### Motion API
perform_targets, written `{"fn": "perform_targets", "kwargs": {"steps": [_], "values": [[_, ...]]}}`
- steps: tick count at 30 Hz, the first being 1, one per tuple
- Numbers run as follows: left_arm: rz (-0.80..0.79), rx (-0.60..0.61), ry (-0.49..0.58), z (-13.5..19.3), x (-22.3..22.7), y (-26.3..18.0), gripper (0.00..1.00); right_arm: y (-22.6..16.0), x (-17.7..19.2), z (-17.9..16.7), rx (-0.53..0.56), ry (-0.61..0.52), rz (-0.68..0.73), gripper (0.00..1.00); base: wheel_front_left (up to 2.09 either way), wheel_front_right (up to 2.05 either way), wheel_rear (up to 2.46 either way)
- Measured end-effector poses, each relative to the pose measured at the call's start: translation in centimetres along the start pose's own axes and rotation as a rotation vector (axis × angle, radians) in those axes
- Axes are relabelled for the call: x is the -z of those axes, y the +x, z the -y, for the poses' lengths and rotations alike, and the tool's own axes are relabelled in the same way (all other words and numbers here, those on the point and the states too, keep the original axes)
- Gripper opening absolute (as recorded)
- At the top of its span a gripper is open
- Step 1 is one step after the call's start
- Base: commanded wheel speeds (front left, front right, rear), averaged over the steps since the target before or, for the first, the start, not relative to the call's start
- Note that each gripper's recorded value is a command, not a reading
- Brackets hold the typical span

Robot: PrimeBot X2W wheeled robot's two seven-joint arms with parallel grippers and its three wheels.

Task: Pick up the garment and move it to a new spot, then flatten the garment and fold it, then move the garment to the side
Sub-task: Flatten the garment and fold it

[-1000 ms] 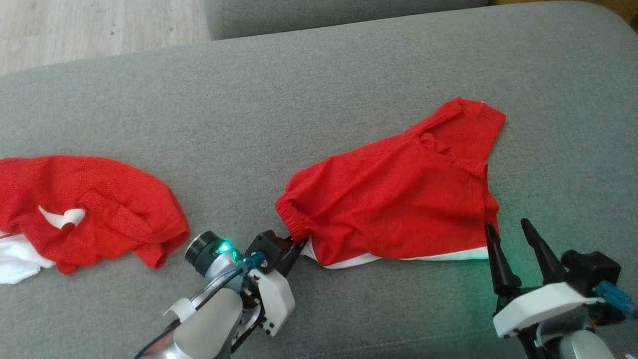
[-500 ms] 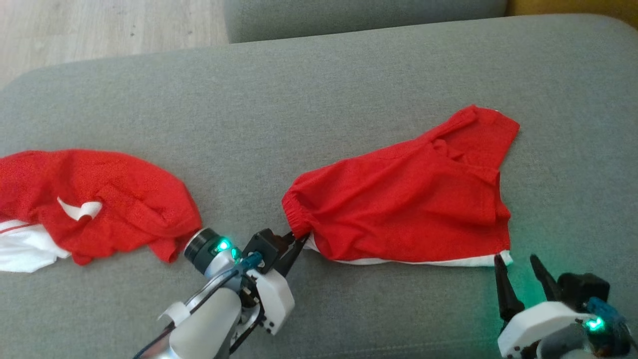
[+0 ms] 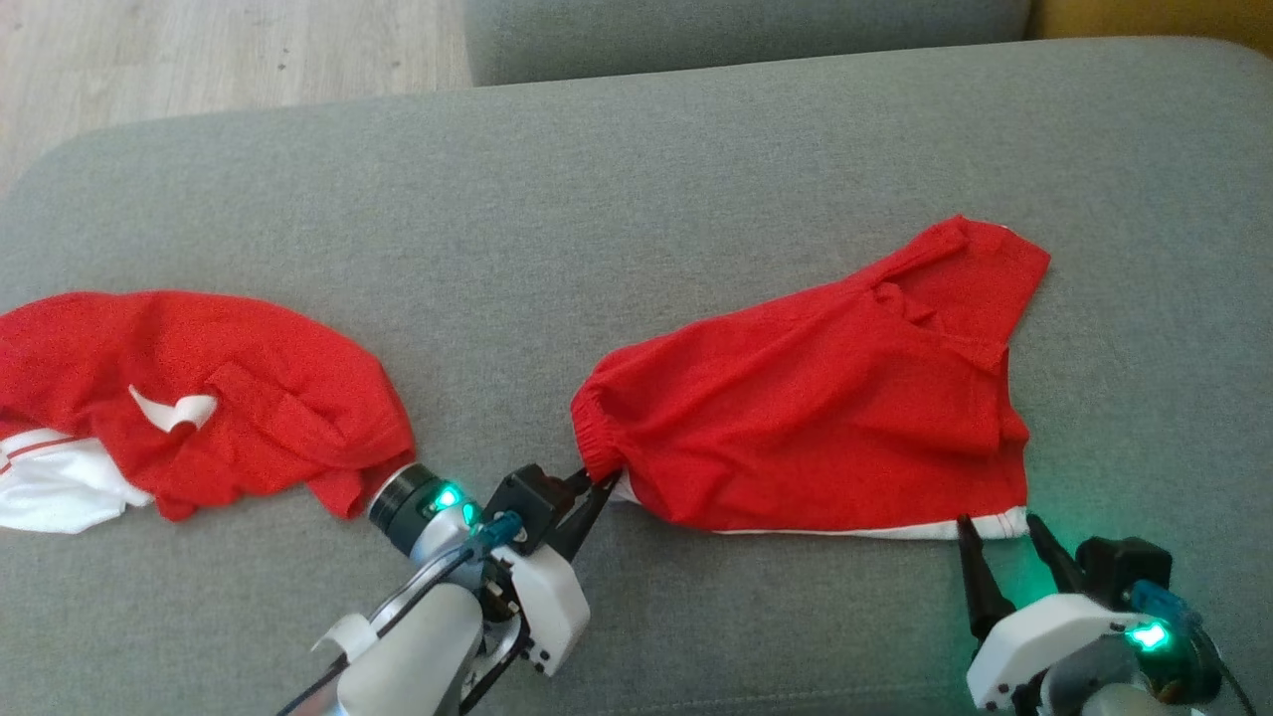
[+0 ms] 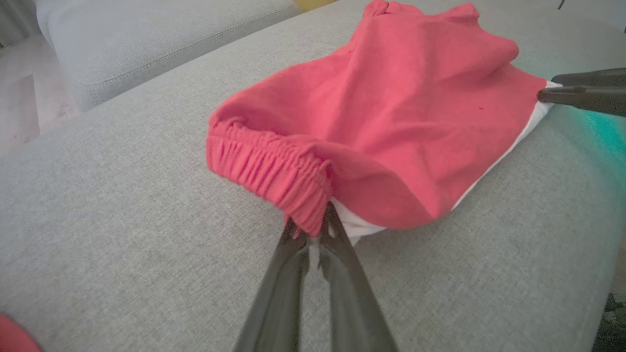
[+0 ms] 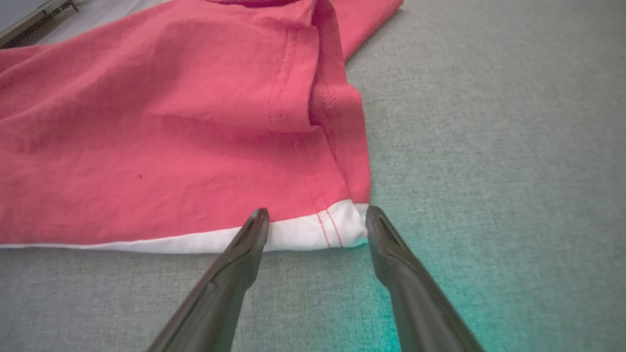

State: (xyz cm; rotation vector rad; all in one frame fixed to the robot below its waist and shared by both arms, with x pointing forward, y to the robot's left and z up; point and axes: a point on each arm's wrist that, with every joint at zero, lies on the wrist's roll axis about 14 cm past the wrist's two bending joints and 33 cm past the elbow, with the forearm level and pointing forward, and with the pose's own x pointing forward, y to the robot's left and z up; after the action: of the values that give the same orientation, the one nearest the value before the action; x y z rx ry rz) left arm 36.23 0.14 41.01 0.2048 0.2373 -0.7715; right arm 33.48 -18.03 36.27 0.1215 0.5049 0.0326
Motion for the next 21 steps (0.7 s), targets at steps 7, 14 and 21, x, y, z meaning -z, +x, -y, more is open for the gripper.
{"fn": "perform_targets", "kwargs": {"steps": [7, 14, 21], "values": [[-0.001, 0.003, -0.005, 0.0, 0.1, 0.2, 0.00, 0.1, 1.0, -0.2, -0.007, -0.001, -0.034, 1.00, 0.00, 0.00, 0.00], [-0.011, 0.004, -0.006, 0.0, 0.5, 0.2, 0.00, 1.1, 0.3, -0.5, -0.016, -0.006, -0.027, 1.00, 0.00, 0.00, 0.00], [-0.016, 0.000, -0.002, -0.1, 0.6, 0.1, 0.00, 1.2, 0.4, -0.6, -0.018, -0.006, -0.030, 0.00, 0.00, 0.00, 0.00]]}}
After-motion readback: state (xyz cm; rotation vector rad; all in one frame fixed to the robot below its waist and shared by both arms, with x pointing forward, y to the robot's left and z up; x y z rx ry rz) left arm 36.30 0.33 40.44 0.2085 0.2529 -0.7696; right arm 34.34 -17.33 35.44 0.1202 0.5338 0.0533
